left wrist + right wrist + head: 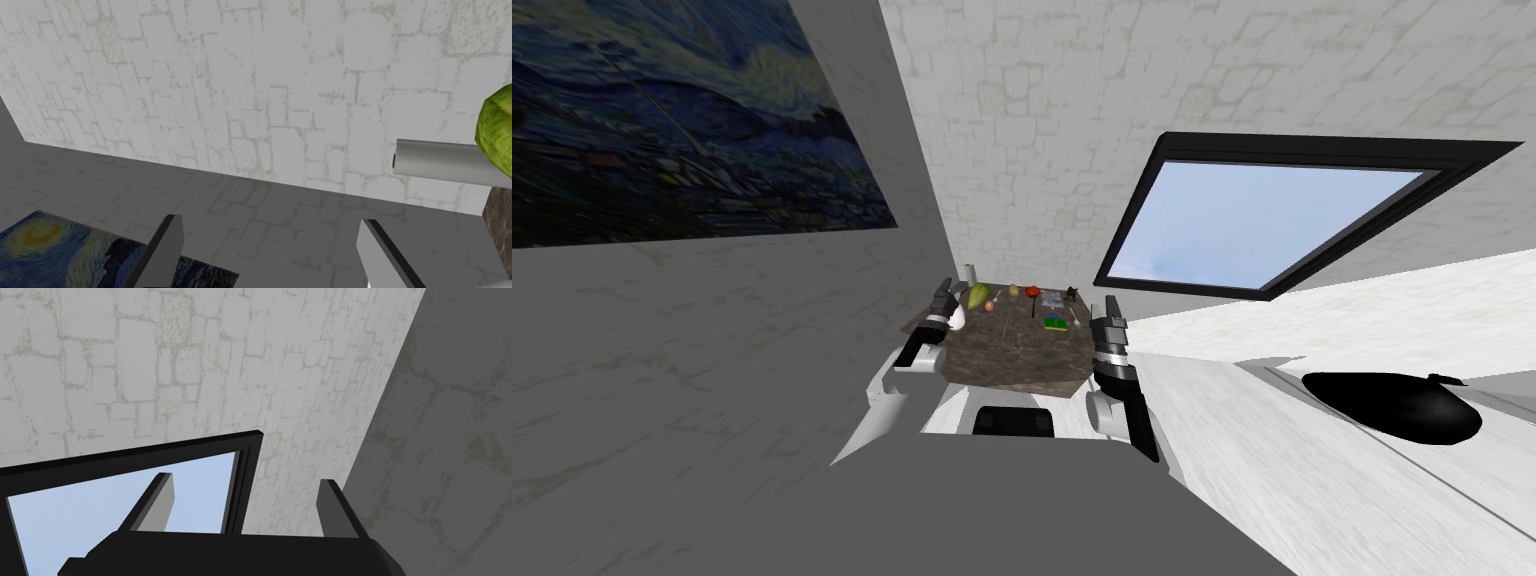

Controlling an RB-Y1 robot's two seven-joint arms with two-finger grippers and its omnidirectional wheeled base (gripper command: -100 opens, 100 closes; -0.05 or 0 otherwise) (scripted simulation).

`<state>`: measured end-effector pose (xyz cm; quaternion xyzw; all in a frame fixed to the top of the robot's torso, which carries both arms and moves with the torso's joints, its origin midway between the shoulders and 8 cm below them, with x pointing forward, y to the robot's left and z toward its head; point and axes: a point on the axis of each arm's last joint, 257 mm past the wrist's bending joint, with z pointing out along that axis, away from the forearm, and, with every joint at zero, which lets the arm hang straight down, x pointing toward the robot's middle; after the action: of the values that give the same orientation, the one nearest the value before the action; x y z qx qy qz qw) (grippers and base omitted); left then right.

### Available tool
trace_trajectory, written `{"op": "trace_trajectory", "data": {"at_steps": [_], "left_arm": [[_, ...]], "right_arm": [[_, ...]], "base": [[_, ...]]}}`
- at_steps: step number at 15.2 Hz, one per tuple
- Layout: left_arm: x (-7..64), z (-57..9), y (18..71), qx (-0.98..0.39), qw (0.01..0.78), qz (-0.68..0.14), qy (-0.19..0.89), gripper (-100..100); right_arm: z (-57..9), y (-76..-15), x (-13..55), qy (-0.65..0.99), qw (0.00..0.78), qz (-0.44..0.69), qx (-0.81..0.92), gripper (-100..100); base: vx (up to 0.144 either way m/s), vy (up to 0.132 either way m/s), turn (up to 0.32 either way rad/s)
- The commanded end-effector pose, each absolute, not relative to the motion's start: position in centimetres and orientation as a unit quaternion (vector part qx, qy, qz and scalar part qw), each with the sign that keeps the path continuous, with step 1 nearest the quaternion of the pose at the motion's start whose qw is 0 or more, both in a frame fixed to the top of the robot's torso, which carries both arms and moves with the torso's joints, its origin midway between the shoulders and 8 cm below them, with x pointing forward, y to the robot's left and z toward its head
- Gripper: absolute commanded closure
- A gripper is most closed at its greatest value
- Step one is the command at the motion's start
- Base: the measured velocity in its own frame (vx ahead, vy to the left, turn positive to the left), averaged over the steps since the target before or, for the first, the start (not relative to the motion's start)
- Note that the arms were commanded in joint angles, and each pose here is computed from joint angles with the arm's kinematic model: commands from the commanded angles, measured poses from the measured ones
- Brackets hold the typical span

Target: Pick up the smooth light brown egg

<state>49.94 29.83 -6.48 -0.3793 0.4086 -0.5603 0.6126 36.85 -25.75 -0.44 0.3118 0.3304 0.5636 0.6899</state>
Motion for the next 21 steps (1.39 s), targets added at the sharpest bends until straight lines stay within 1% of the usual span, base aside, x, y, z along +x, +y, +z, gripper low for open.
{"op": "trace_trajectory", "data": {"at_steps": [1,7,21], "left_arm": [[51.8,-7.6,30.1,-0.398,0.599,-0.554,0.420,-100],[54.4,-9.7,30.3,-0.427,0.578,-0.539,0.438,-100],[62.6,-15.8,30.7,-0.531,0.491,-0.486,0.491,-100]], "right_arm": [[-0.4,-25.8,36.9,0.330,0.690,0.564,0.312,0],[-0.4,-25.8,36.9,0.330,0.690,0.564,0.312,0],[-0.4,-25.8,36.9,0.330,0.690,0.564,0.312,0]], "base": [[-0.018,-0.005,-0.071],[-0.017,-0.004,-0.048],[-0.016,-0.001,-0.063]]}}
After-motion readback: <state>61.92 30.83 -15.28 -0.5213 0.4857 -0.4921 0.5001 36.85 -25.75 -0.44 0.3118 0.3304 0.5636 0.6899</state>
